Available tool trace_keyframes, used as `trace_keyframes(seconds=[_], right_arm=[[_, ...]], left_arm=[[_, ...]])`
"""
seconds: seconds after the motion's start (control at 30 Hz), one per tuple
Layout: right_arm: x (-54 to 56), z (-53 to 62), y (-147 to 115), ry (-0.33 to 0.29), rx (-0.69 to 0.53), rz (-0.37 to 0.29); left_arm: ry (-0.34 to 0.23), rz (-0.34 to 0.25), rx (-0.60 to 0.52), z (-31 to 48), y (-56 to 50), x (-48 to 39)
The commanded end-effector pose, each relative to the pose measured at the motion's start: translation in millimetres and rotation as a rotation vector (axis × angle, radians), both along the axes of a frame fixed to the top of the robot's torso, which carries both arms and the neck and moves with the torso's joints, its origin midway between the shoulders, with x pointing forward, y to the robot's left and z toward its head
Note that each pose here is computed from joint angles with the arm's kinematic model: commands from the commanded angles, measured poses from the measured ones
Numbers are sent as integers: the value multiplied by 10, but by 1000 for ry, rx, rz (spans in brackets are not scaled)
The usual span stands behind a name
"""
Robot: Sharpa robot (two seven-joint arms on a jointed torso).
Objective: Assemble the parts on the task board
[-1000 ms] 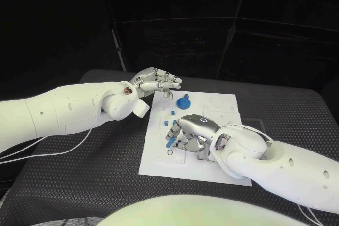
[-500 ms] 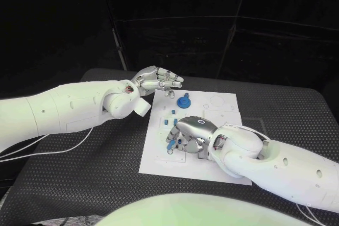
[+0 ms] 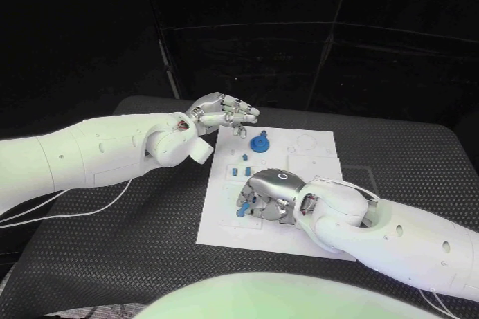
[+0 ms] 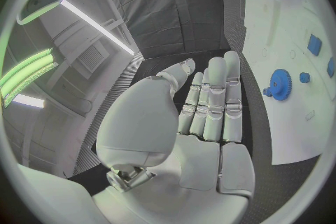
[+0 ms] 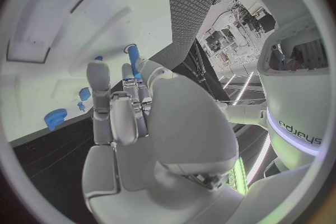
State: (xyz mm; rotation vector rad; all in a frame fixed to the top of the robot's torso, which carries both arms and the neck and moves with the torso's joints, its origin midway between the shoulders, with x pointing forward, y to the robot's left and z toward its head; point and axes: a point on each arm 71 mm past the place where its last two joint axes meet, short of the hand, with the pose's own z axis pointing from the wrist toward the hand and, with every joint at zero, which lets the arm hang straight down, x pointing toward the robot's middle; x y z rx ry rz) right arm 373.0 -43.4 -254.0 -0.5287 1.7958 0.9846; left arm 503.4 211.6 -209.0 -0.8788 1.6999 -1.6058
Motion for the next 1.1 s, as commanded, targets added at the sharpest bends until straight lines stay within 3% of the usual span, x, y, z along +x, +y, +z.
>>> trace_keyframes(seconds=[0.03, 1.1], right_arm=[[9, -18, 3, -9, -19, 1], [-2, -96, 76, -16, -42, -16]], left_arm=[[-6, -8, -9, 18, -13, 0], [-2, -11, -8, 16, -15, -2]])
